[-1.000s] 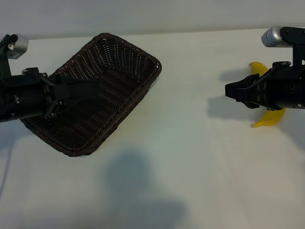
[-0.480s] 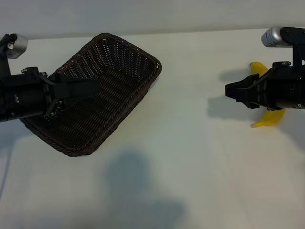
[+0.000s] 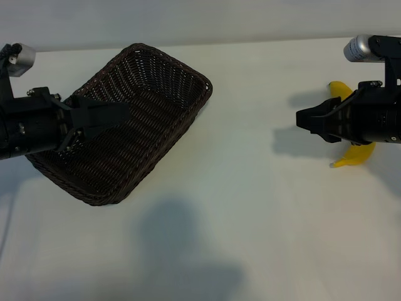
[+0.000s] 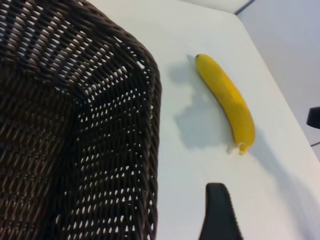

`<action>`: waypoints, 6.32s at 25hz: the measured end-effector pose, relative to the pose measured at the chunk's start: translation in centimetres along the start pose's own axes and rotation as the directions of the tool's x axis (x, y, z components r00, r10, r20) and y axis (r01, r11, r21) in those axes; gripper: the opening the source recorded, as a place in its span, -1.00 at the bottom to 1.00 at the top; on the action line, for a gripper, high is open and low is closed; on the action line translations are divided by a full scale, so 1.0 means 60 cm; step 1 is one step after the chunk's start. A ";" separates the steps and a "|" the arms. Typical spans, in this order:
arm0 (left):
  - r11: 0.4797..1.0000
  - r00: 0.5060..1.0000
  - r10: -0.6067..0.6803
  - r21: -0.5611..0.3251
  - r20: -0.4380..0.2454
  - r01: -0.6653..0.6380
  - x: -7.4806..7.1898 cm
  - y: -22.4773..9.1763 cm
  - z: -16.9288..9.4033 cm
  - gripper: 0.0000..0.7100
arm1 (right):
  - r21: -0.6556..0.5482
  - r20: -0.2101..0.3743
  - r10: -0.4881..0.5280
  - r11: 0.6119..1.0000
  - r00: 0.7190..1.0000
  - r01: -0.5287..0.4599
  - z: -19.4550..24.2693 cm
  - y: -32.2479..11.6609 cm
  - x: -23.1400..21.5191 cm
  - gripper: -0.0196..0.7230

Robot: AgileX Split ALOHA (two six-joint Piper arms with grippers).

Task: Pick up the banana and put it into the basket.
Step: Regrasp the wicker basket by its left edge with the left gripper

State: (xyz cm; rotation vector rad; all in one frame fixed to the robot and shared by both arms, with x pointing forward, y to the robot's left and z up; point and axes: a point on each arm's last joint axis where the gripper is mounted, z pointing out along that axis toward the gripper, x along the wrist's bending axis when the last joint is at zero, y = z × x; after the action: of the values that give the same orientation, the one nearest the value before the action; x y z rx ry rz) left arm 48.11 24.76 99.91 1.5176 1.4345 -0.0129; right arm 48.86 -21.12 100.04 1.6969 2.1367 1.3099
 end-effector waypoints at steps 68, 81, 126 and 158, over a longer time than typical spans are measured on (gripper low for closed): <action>0.937 0.813 -0.283 0.035 -0.508 0.348 0.049 -0.030 -0.048 0.42 | 0.000 0.001 0.033 0.999 0.999 -0.033 0.000 0.000 0.000 0.22; 0.928 0.813 -0.282 0.070 -0.509 0.366 0.046 -0.036 -0.049 0.44 | 0.000 0.001 0.032 0.999 0.999 -0.032 0.000 0.000 0.000 0.22; 0.866 0.729 -0.431 -0.017 -0.532 0.499 0.079 -0.034 -0.016 0.44 | 0.000 0.001 0.021 1.000 1.000 -0.021 0.000 0.000 0.000 0.22; 0.884 0.724 -0.422 -0.073 -0.546 0.461 0.109 -0.030 0.007 0.44 | 0.000 0.001 0.010 1.000 1.000 -0.010 0.000 0.000 0.000 0.22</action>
State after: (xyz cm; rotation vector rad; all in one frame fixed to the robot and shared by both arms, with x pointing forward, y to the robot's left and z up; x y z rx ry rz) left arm 48.97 28.96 94.61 1.2371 2.2691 0.0930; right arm 48.86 -21.13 100.04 1.7105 2.1301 1.3115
